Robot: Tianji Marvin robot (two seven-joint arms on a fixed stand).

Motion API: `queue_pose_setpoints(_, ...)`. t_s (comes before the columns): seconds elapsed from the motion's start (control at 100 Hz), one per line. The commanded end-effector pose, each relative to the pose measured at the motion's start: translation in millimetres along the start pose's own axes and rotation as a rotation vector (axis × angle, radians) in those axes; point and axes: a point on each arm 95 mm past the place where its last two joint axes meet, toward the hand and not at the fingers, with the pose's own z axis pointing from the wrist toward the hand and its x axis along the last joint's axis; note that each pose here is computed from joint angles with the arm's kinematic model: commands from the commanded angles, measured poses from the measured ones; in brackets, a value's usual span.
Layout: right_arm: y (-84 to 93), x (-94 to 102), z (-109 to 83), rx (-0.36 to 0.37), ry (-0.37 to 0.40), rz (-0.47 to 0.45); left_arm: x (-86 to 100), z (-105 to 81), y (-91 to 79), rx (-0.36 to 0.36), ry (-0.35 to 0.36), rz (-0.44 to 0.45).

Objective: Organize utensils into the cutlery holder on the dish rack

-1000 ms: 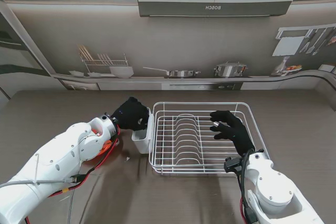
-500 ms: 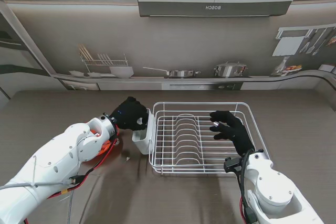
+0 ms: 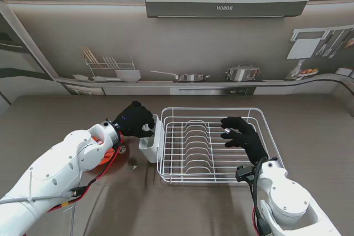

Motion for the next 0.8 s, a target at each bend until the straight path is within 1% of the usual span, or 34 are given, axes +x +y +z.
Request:
queue_pose_setpoints(0.0, -4.4, -1.1, -0.9, 0.019, -0.002, 0.007, -0.3, -2.9, -4.4, -0.010, 0.000, 0.014)
queue_pose_setpoints(0.28, -5.0, -1.2, -0.8, 0.022, -0.001, 0.008, -4.3, -16.2, -18.3, 0.008, -0.024, 0.039)
queue_pose_setpoints(0.41, -5.3, -1.3, -0.9, 0.022, -0.001, 0.009, -8.9, -26.0, -23.5, 0.013, -0.048, 0.049)
queue_pose_setpoints(0.66, -5.9, -1.5, -1.1, 0.025, -0.002, 0.009, -26.6, -52.8, -24.6, -0.036, -0.134, 0.034)
queue_pose_setpoints(0.79, -6.1, -1.5, -1.1, 0.024, -0.002, 0.009, -36.6, -66.6, -22.1, -0.079, -0.171, 0.037)
